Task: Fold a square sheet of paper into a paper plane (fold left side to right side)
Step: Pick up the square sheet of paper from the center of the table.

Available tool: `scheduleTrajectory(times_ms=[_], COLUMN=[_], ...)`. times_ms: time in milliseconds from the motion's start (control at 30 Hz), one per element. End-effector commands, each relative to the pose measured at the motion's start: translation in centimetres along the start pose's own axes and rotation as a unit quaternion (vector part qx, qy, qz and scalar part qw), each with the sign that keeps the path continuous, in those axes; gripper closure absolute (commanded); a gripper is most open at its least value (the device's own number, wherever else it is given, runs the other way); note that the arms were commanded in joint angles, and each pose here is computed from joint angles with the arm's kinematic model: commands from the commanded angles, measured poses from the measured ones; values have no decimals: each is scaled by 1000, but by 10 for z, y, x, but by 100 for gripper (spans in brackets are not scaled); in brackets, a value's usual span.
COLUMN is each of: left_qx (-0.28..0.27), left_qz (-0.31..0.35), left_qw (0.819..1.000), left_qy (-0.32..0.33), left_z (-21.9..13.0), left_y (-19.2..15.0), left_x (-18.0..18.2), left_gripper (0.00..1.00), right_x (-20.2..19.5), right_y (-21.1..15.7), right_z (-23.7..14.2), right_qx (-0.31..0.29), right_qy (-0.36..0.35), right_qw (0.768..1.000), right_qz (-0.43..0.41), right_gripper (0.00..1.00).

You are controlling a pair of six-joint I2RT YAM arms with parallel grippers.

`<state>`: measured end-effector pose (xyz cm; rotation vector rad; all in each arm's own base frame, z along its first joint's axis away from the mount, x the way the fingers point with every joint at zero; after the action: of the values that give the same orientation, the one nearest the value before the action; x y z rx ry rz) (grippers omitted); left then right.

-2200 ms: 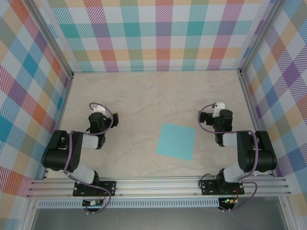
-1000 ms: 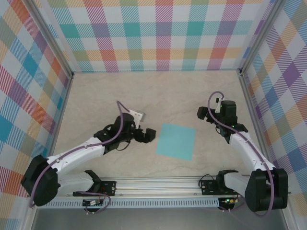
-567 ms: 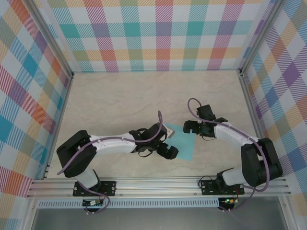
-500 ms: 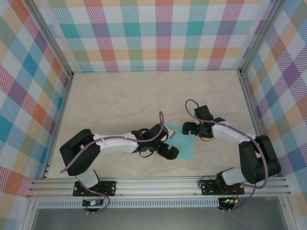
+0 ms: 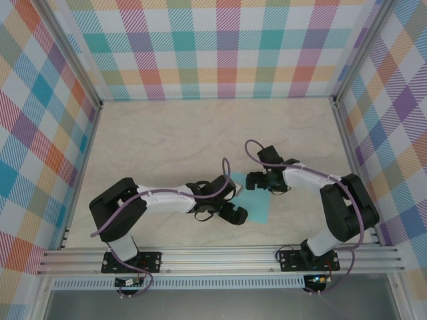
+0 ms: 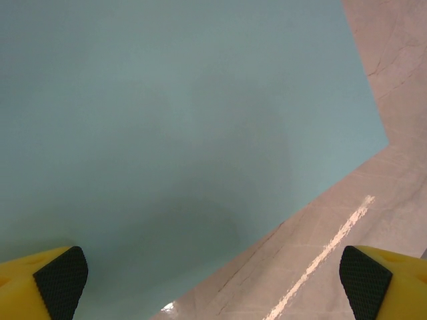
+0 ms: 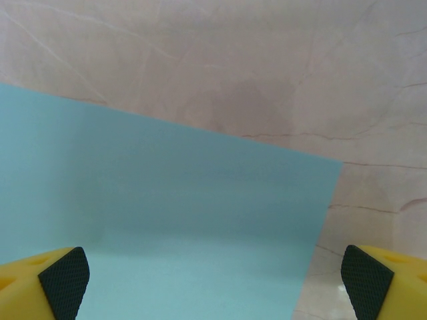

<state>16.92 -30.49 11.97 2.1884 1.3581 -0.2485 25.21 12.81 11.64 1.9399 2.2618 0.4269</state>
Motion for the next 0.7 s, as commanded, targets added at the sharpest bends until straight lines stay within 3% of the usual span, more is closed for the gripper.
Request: scheduleTrajectory(times_ms=[0, 400, 667], left_qx=[23, 26, 5], left_qz=[-5, -5, -1], left_qw=[1000, 1000, 1000], left_qy=[1, 3, -10], left_z=[6, 10, 2], left_y=[-6, -6, -5], left_x=[-5, -5, -7], left_gripper=[0, 0, 0], right_x=[5, 37, 42], right_y=[-4, -24, -26], right_z=[1, -2, -9], right_qx=[27, 64, 59], right_qy=[7, 82, 99], right_qw=[1000, 994, 993], right_qz=[1, -17, -19], right_gripper=[0, 2, 19])
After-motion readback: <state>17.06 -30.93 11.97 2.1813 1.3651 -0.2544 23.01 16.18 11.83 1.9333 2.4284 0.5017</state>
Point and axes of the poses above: each hand's point on the last joint's axis, 136 mm out from that joint toward the fingers, its own z axis out along the fingers, its own x axis along the line the jaws close on, y = z × x, the point moved 10 cm from there along -z, back along the fingers, and after that the axes turned 9 degrees about -z, right-handed, at the moved point
